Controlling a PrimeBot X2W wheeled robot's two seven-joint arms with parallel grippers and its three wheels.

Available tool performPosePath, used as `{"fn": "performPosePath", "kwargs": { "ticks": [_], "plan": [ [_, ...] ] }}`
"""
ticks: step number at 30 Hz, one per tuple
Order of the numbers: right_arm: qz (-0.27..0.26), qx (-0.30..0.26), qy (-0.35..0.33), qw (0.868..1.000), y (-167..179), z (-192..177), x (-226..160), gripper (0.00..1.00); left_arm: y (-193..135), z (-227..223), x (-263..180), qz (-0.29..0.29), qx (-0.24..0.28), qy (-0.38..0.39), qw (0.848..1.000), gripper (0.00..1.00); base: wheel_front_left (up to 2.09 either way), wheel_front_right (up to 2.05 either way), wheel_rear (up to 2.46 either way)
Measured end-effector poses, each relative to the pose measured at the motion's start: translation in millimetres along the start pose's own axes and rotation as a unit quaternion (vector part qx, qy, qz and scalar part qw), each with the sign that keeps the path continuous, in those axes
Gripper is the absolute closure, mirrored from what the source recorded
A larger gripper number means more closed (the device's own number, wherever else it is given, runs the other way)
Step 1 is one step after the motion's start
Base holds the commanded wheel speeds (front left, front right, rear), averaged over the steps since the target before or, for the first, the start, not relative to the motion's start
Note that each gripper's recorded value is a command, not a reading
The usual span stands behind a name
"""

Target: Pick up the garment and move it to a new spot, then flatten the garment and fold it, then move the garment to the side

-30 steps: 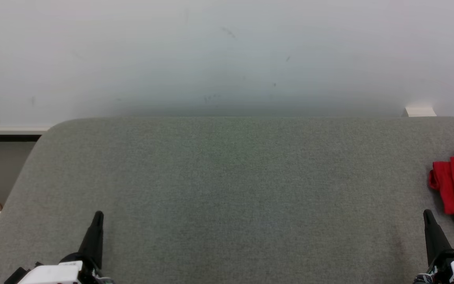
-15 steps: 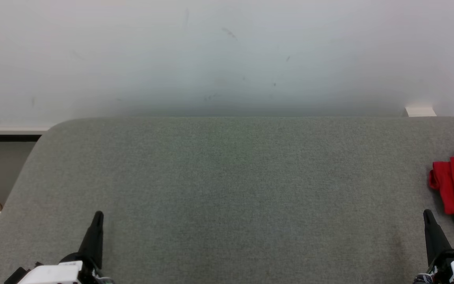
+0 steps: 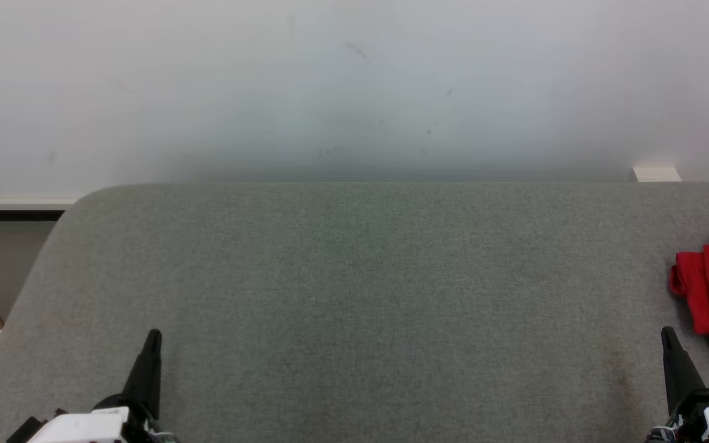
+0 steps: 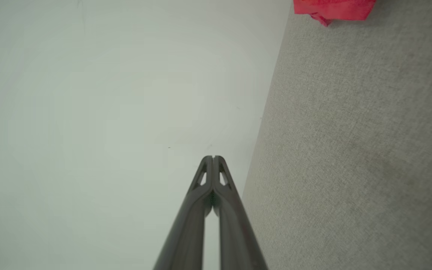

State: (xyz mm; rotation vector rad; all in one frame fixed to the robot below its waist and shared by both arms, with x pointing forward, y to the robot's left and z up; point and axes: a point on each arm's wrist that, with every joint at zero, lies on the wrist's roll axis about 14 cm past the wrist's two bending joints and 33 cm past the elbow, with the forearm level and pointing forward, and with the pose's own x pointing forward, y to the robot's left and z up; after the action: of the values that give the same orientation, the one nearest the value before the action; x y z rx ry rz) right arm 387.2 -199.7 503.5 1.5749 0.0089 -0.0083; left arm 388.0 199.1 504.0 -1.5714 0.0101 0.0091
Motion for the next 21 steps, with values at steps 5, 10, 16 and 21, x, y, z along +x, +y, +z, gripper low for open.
{"fn": "performPosePath", "kwargs": {
  "ticks": [5,10,16,21],
  "plan": [
    [0.000,0.000,0.000,1.000,0.0,0.0,0.0,1.00,0.0,-0.2,0.0,0.000,0.000,0.000,1.000,1.00,0.00,0.00,0.00],
    [0.000,0.000,0.000,1.000,-0.1,0.0,0.0,1.00,0.0,0.0,0.0,0.000,0.000,0.000,1.000,1.00,0.00,0.00,0.00],
    [0.000,0.000,0.000,1.000,0.0,0.0,0.0,1.00,-0.1,-0.1,0.0,0.000,0.000,0.000,1.000,1.00,0.00,0.00,0.00],
    [0.000,0.000,0.000,1.000,0.0,0.0,0.0,1.00,0.0,-0.2,0.0,0.000,0.000,0.000,1.000,1.00,0.00,0.00,0.00]
  ]
}}
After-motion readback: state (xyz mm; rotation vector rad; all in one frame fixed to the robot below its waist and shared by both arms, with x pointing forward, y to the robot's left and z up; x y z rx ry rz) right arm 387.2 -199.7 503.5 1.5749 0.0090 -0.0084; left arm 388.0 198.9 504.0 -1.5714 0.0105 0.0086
